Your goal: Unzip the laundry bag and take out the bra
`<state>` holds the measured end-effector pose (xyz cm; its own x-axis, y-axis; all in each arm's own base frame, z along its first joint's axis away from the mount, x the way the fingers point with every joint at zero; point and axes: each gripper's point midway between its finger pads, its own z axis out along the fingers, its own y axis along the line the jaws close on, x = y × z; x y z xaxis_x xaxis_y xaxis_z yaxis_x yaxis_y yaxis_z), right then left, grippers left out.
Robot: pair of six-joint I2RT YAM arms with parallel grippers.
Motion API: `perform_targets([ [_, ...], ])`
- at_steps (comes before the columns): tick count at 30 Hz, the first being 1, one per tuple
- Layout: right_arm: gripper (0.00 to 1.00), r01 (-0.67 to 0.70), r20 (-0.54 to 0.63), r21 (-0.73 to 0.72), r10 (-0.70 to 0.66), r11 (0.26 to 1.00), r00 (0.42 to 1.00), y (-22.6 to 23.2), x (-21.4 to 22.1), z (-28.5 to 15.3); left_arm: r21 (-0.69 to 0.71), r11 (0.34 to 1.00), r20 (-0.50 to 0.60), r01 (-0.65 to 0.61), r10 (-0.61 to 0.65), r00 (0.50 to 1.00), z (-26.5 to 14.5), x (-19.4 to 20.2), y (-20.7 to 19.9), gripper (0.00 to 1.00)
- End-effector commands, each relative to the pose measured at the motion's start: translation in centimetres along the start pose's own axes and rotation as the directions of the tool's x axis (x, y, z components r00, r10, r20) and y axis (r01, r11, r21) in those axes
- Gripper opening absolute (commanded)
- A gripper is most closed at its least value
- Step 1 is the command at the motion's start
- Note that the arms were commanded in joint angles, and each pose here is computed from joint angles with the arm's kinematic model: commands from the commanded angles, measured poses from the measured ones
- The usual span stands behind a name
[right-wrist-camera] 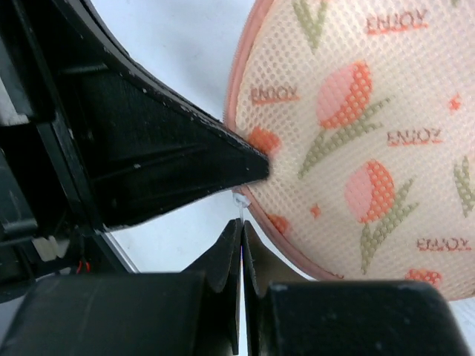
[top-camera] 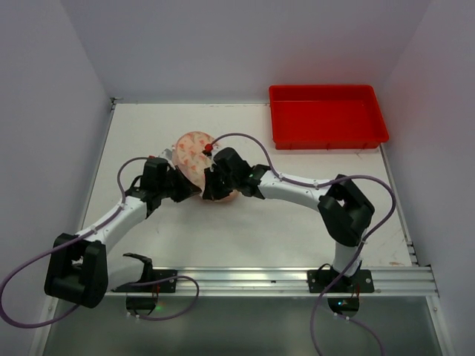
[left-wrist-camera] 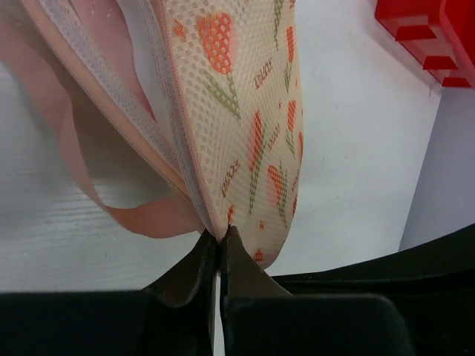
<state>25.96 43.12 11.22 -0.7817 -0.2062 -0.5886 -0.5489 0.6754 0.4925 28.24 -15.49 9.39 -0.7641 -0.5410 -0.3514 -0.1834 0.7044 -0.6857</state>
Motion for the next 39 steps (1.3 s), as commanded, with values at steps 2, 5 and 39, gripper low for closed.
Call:
perform_targets([
  [2, 0.0, 0.011, 0.049, 0.042, -0.013, 0.999, 0.999, -1.2, 0.3, -3.5, 0.039, 0.998, 0.069, -0.043, 0.04, 0.997, 0.2, -2.8, -2.5, 0.0],
  [5, 0.0, -0.002, 0.039, 0.092, -0.002, 0.996, 0.999, -3.4, 2.5, -5.5, 0.106, 0.991, 0.047, -0.084, 0.079, 0.996, 0.3, -3.5, -4.6, 0.0],
  [39, 0.56, -0.089, 0.178, -0.055, 0.098, 0.994, 0.979, -1.1, 0.6, -9.8, 0.33, 0.943, -0.019, -0.042, 0.051, 0.999, -1.5, -0.3, -7.0, 0.0],
])
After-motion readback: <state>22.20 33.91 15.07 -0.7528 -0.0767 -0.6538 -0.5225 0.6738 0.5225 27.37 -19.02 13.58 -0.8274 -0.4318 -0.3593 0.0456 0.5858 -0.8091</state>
